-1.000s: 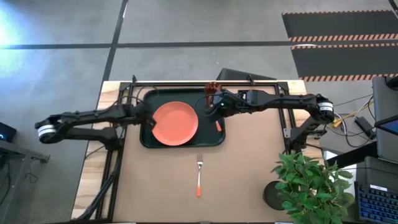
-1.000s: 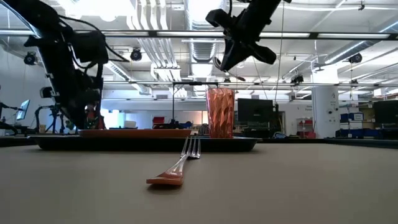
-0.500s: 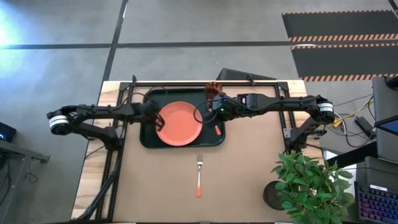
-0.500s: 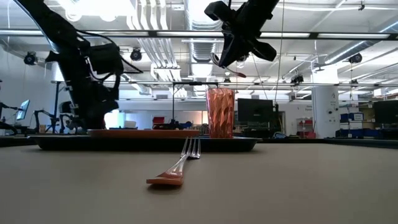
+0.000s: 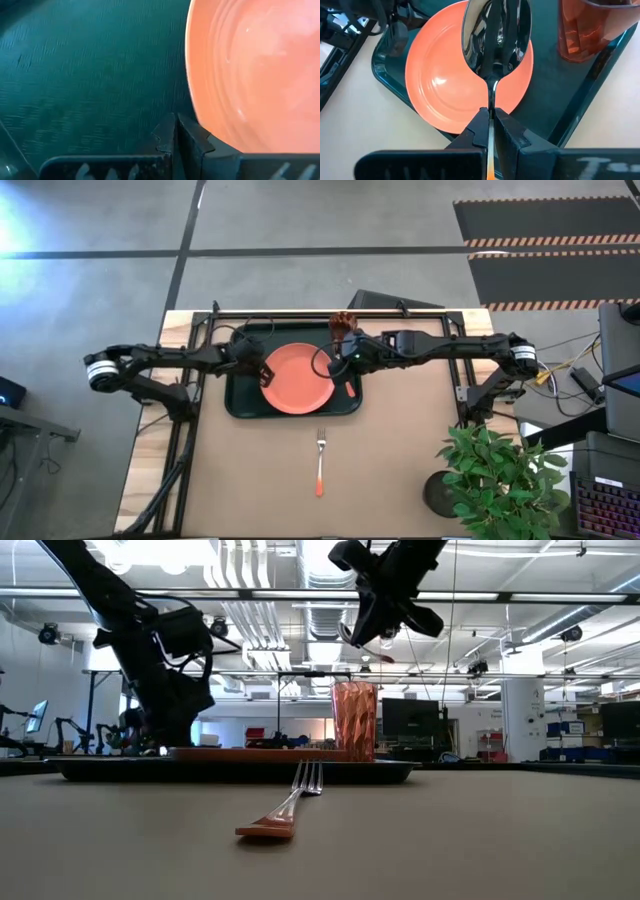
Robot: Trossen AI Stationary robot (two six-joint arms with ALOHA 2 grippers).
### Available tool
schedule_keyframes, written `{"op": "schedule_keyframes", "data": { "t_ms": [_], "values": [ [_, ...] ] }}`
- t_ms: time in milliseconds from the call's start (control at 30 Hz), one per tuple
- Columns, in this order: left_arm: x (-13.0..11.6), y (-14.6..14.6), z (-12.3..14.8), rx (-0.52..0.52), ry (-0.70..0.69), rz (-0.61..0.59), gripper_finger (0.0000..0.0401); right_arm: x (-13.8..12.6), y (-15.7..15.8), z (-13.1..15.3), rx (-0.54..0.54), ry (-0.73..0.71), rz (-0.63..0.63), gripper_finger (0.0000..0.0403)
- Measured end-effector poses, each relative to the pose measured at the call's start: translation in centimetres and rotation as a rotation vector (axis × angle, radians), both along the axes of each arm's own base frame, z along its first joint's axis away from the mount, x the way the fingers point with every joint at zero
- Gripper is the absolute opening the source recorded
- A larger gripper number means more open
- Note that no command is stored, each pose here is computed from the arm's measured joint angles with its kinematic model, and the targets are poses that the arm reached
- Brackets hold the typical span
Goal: Pick and place plate/cup/fork/spoon on tray
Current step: Put the orange spoon beside the orange plate on the black tray
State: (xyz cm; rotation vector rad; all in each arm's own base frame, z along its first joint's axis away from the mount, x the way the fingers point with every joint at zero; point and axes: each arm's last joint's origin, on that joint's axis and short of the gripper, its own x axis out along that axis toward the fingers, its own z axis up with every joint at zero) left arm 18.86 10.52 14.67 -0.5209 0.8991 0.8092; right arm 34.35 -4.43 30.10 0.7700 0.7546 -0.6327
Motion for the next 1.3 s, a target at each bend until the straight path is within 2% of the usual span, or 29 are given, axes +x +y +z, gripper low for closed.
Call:
{"op": "schedule_keyframes", "data": {
  "t_ms": [200,367,633,833,1133,1300],
  "values": [
    [-1.0,-0.4,0.8,0.002,0.071,0.013,0.0,-0.1,0.0,0.3,-0.004,-0.008,0.005,0.0008],
    [-1.5,-0.6,1.7,0.037,0.059,0.03,0.0,-0.2,0.0,0.4,-0.004,-0.009,0.006,0.0008],
    [-1.2,-0.4,0.3,-0.007,0.116,0.028,0.0,-0.2,0.0,0.4,-0.008,-0.009,0.012,0.0008],
    [0.1,0.1,-0.1,-0.019,0.035,0.005,0.0,-0.1,0.1,0.4,-0.008,-0.01,0.016,0.0008],
    [1.4,0.6,0.7,-0.02,-0.107,-0.01,0.0,-0.1,0.2,0.4,-0.011,-0.011,0.024,0.0008],
    [1.5,0.6,0.8,-0.017,-0.118,-0.012,0.0,-0.1,0.2,0.4,-0.012,-0.011,0.025,0.0008]
  ]
}}
